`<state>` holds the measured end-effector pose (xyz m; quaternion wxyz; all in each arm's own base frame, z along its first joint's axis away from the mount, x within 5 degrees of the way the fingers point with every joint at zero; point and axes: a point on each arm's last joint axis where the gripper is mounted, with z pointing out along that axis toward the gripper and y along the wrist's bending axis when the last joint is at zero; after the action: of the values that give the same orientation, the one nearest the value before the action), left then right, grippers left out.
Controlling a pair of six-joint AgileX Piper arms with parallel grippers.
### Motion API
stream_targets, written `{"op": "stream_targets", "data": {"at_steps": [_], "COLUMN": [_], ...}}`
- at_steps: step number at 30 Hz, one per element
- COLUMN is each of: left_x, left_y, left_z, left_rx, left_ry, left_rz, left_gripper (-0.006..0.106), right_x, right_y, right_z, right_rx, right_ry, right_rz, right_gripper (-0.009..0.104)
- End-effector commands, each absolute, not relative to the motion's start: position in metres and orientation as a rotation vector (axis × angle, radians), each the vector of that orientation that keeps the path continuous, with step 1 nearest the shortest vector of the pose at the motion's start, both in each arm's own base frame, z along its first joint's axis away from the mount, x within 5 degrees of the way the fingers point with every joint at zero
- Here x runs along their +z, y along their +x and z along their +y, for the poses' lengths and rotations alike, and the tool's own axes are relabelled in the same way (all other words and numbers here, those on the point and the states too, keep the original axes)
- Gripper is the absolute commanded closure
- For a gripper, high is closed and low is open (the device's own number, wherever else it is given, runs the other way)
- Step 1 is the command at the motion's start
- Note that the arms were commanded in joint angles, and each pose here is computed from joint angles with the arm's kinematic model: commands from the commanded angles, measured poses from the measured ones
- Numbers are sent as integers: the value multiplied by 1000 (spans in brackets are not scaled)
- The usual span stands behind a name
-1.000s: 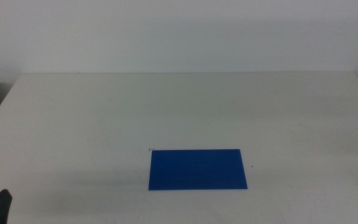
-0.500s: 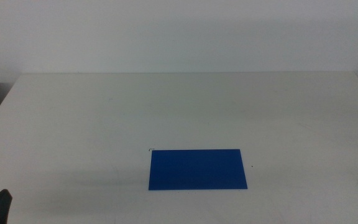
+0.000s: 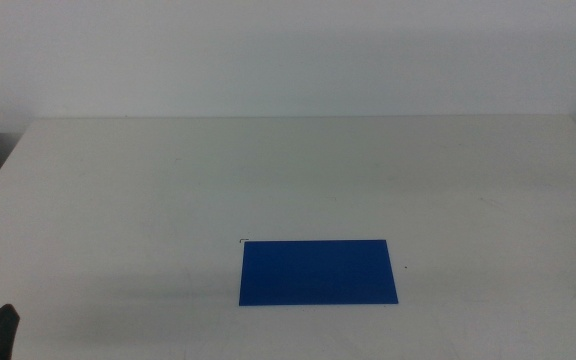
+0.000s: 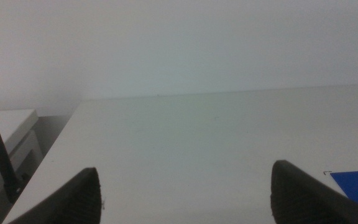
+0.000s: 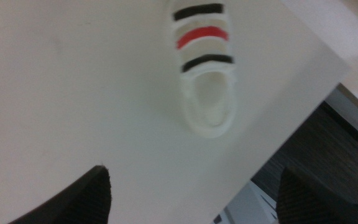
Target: Use one arm to grab the shoe from the table and place it on the mat.
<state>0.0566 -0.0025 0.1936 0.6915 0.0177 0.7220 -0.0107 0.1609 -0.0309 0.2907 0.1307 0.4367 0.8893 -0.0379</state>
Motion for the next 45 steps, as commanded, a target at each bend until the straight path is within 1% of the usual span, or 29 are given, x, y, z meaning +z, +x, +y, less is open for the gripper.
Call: {"op": "stream_targets", "data": {"at_steps": [1,4,11,12,13,15,21,25,27,29,32,38,42,44,45], "left_x": [199,199,199,199,199,199,199,199,199,199,199,199,199,199,199], "left_y": [56,56,56,56,56,56,56,56,56,56,56,56,56,56,56], "left_z": [-2,-2,-2,-2,-2,-2,-2,-2,-2,-2,-2,-2,-2,-2,-2], "left_rx": [-35,-35,-35,-35,-35,-35,-35,-35,-35,-35,-35,-35,-35,-35,-35], "left_ry": [26,26,26,26,26,26,26,26,26,26,26,26,26,26,26], "left_rz": [1526,1526,1526,1526,1526,1526,1526,1526,1526,1526,1526,1526,1526,1526,1526], "left_gripper": [7,7,7,7,7,7,7,7,7,7,7,7,7,7,7], "right_x": [293,289,289,290,291,291,291,292,292,291,286,260,245,239,236], "right_y": [159,161,159,158,158,157,157,157,157,159,168,189,204,210,213], "right_z": [-42,-50,-53,-56,-58,-60,-59,-64,-64,-64,-64,-68,-71,-73,-74], "right_rx": [-185,-208,-221,-273,-306,-339,-324,-366,-356,-333,-308,-369,-375,-345,-318], "right_ry": [1296,1339,1371,1351,1339,1331,1377,1485,1562,1587,1576,1601,1564,1541,1540], "right_rz": [2598,2605,2597,2586,2581,2574,2552,2447,2383,2364,2378,2488,2538,2552,2555], "right_gripper": [3,3,3,3,3,3,3,3,3,3,3,3,3,3,3]}}
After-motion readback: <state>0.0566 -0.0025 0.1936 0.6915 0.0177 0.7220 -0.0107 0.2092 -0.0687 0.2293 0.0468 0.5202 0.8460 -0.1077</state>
